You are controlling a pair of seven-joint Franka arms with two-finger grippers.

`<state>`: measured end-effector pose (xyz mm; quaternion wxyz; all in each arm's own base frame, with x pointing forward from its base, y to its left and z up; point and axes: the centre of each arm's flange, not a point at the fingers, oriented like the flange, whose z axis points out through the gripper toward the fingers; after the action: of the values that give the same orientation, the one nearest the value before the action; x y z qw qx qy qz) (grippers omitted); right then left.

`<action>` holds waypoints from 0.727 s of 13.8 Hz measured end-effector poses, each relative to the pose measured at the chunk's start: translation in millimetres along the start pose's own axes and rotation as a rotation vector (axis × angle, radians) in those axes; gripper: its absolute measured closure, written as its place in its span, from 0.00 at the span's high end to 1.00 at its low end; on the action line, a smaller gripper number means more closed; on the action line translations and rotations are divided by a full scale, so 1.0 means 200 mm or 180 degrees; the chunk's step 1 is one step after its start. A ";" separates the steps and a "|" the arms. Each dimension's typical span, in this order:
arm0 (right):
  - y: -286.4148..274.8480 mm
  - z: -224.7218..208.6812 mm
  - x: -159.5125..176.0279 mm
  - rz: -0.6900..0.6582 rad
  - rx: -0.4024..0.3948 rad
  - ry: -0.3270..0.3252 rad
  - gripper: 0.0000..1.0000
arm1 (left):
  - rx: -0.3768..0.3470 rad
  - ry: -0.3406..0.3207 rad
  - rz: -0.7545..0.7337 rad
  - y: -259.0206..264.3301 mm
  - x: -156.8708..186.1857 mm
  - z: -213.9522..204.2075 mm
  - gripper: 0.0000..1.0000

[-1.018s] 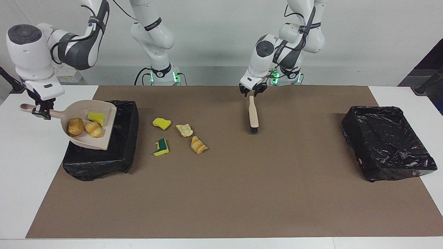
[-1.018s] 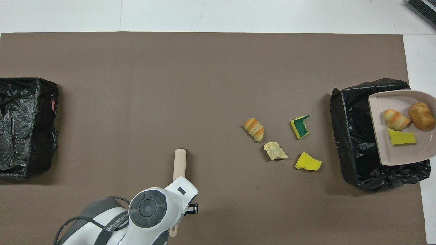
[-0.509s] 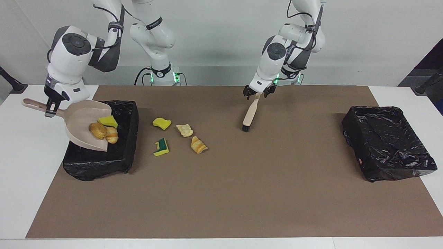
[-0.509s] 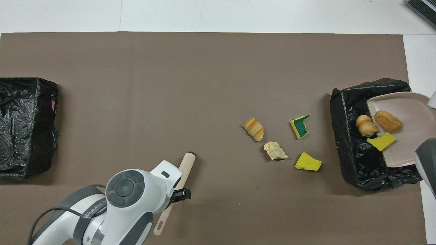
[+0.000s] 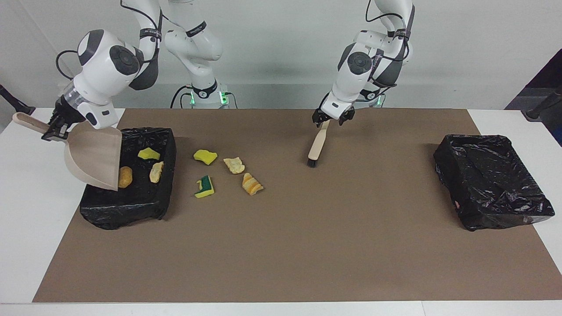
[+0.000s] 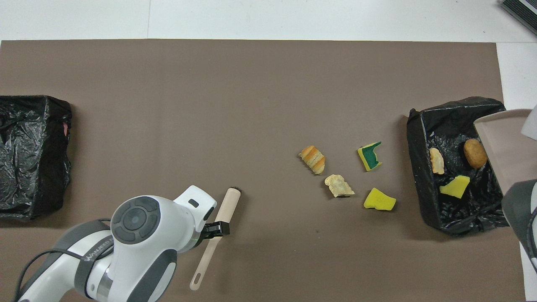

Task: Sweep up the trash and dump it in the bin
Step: 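Tilt the dustpan with the right gripper to dump trash into the bin, then return the dustpan to the table center with the right gripper and release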

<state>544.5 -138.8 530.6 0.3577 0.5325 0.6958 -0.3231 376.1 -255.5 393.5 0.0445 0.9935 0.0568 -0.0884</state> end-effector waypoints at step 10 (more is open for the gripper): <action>0.09 -0.46 0.08 0.1043 -0.0212 0.0712 0.32 | 0.0097 0.0421 0.0063 -0.93 0.55 -0.68 1.00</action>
<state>544.9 -50.6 564.4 0.3434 0.6591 0.6455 -0.1762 484.7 -47.3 492.9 0.0264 0.9982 0.0483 -0.0230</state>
